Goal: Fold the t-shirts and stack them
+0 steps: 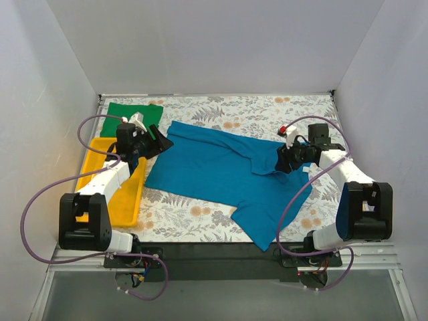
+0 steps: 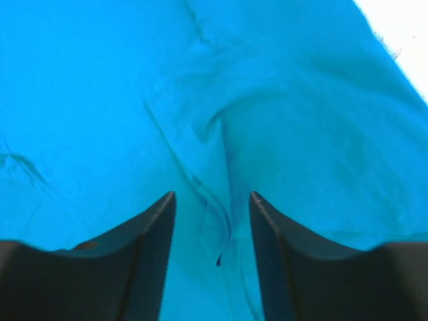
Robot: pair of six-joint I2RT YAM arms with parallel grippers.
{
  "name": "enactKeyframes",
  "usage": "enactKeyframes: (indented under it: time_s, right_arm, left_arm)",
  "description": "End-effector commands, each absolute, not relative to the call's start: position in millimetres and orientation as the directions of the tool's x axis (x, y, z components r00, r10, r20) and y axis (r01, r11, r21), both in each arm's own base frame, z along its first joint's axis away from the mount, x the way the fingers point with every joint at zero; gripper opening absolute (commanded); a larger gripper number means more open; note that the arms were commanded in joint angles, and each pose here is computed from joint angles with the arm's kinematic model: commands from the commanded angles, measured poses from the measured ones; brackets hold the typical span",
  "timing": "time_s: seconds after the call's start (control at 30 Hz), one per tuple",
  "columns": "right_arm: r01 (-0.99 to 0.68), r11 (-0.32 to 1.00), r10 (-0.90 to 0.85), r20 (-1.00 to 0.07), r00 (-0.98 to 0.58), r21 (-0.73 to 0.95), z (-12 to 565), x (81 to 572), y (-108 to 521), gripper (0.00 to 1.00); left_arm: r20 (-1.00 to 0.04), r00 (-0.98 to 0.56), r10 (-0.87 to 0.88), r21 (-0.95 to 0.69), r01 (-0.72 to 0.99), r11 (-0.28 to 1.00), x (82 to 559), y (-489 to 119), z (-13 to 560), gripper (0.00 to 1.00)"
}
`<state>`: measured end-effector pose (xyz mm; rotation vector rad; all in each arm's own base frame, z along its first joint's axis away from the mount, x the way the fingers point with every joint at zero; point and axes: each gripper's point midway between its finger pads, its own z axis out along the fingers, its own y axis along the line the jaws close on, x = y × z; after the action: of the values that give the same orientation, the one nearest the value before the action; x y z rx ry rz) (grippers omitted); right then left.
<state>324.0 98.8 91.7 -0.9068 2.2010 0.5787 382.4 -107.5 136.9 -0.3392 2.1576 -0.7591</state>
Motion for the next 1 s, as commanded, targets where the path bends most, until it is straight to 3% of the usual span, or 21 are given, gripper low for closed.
enactKeyframes:
  time_s: [0.0,0.43,0.63,0.73,0.87,0.97]
  right_arm:
    - [-0.76,0.639,-0.487,-0.704,-0.516,0.115,87.7,309.3,93.8,0.57]
    - [-0.735,0.672,-0.557,-0.597,-0.578,0.085,57.0,300.7,72.1,0.58]
    - [-0.732,0.675,-0.559,-0.581,-0.592,0.096,50.5,301.6,72.7,0.49]
    - [-0.734,0.671,-0.564,-0.573,-0.595,0.102,47.6,299.2,74.9,0.37]
    - [-0.741,0.663,-0.568,-0.574,-0.59,0.106,47.5,296.2,77.8,0.1]
    - [-0.751,0.651,-0.575,-0.576,-0.581,0.109,47.6,293.3,80.5,0.01]
  left_arm:
    - [-0.641,-0.63,-0.439,-0.611,0.073,0.788,379.9,-111.9,152.8,0.58]
    - [-0.676,-0.621,-0.397,-0.562,0.087,0.822,346.2,-103.6,144.5,0.59]
    - [-0.679,-0.622,-0.391,-0.558,0.09,0.825,341.1,-103.1,142.2,0.59]
    - [-0.678,-0.623,-0.391,-0.558,0.089,0.825,340.4,-103.0,141.4,0.59]
    - [-0.677,-0.625,-0.389,-0.556,0.088,0.826,340.1,-102.9,139.7,0.59]
    - [-0.677,-0.625,-0.39,-0.557,0.088,0.826,340.1,-103.0,140.2,0.59]
